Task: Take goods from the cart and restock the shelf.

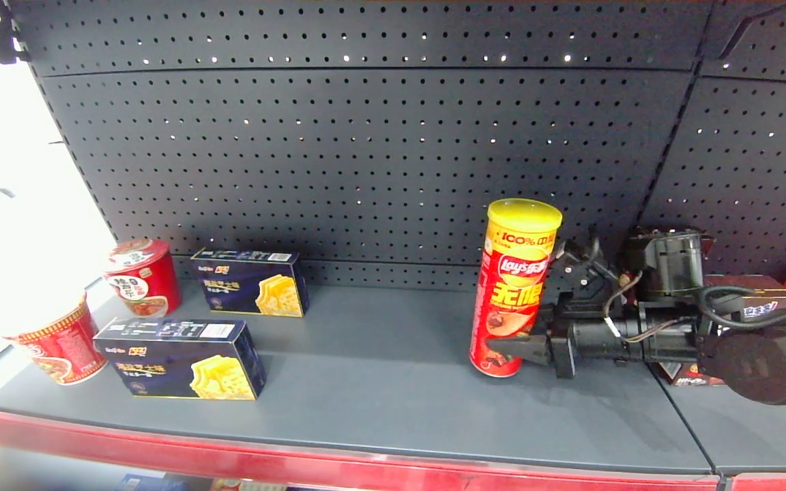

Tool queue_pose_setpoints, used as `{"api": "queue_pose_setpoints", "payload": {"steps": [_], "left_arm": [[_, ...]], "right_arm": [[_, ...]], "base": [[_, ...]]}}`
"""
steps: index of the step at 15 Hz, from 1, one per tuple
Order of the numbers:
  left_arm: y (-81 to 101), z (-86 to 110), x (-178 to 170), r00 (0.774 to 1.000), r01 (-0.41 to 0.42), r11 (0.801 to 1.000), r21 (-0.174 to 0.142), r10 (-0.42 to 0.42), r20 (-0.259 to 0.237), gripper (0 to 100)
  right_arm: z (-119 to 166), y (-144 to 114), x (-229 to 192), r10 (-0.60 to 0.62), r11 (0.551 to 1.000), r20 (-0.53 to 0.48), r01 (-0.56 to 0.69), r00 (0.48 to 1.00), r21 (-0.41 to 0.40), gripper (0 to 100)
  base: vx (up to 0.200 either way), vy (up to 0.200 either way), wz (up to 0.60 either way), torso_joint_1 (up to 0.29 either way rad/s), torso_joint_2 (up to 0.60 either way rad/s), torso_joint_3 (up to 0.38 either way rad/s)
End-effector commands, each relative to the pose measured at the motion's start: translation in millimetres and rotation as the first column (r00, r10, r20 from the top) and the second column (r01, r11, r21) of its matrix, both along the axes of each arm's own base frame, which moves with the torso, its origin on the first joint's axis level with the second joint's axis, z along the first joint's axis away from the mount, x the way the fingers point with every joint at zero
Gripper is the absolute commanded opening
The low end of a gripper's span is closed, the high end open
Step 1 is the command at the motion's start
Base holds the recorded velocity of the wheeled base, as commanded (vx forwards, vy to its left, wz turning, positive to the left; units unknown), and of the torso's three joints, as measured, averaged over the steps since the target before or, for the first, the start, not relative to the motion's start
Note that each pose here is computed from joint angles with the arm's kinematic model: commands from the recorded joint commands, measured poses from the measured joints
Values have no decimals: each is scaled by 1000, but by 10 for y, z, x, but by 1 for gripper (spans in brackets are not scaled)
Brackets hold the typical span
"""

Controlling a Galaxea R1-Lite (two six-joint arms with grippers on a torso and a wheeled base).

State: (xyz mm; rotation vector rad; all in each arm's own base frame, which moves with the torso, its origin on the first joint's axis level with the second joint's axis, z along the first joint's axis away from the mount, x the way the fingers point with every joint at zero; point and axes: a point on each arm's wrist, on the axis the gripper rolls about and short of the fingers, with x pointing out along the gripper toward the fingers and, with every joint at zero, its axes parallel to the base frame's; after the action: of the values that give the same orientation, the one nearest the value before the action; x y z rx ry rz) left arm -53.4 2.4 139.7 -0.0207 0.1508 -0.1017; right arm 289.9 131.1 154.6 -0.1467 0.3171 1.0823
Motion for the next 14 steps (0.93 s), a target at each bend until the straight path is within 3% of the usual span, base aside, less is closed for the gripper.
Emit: {"api": "queue_pose_setpoints", "payload": {"steps": [1, 14], "left_arm": [[0, 2, 1, 1000, -1, 1000, -1, 1, 1, 0], [1, 9, -7, 1000, -14, 1000, -3, 14, 8, 0]], "right_arm": [[88, -43, -201, 12, 1000, 20, -12, 1000, 7, 0], [-114, 119, -367, 81, 997, -19, -82, 996, -7, 0]], "base": [[0, 0, 0, 0, 0, 0], [0, 0, 0, 0, 0, 0]]}}
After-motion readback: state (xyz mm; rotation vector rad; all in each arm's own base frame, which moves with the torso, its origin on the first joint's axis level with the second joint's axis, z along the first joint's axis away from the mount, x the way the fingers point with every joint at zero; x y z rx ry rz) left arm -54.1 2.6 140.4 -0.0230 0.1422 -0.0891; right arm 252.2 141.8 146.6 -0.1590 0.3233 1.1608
